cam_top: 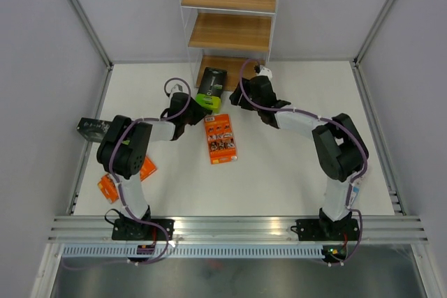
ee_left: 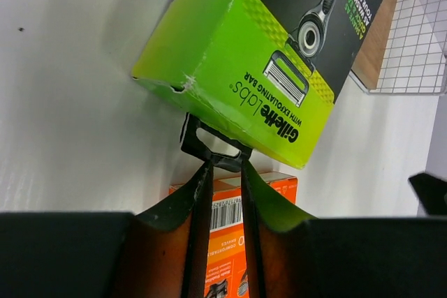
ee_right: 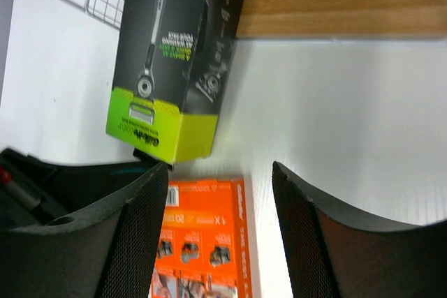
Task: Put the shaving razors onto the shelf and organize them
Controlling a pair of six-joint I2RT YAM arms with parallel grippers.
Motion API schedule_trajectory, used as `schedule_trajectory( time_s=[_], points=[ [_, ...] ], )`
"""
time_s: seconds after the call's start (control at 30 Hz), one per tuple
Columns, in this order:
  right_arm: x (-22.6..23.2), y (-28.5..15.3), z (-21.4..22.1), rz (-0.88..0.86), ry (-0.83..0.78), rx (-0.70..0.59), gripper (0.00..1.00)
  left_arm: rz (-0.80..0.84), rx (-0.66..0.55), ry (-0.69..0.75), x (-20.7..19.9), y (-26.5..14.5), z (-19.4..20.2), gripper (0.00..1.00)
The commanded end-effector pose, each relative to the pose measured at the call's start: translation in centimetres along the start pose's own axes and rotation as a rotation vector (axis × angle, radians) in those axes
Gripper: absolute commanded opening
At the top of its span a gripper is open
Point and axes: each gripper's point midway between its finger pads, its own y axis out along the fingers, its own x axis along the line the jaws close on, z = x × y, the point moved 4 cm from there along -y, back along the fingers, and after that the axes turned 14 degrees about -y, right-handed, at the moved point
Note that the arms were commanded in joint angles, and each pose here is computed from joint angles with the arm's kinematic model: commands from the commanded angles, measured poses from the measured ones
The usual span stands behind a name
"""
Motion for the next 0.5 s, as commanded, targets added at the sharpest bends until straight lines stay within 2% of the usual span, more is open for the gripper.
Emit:
schedule_trajectory(
  time_s=[0.0,0.03,0.13,0.33,0.37,0.47],
  points=[
    [0.6,-2.9,0.1,-0.069,0.014,-0.027,0.67,0.097,-0.047,-0.019,-3.1,0.8,-0.7,0.28],
    [-0.4,-3.3,2.2,-0.047,0.022,0.003,0.67,0.101,-0.073,-0.015,-3.8,1.1,-1.2,0.28],
    [-1.8,-4.8,2.7,0.005,0.009,-0.031,0.69,0.110,-0.062,-0.012,-4.9,2.1,-1.2,0.27],
    [-4.3,-5.7,1.2,0.065,0.009,-0.050,0.73,0.091,-0.082,-0.004,-7.0,4.1,-1.4,0.26],
    [-4.5,-5.9,0.9,0.067,0.007,-0.055,0.74,0.048,-0.079,-0.004,-6.6,4.3,-1.4,0.25],
    [-4.9,-5.8,1.1,0.080,-0.006,-0.048,0.75,0.020,-0.130,0.004,-7.0,5.3,-2.5,0.25]
  ],
)
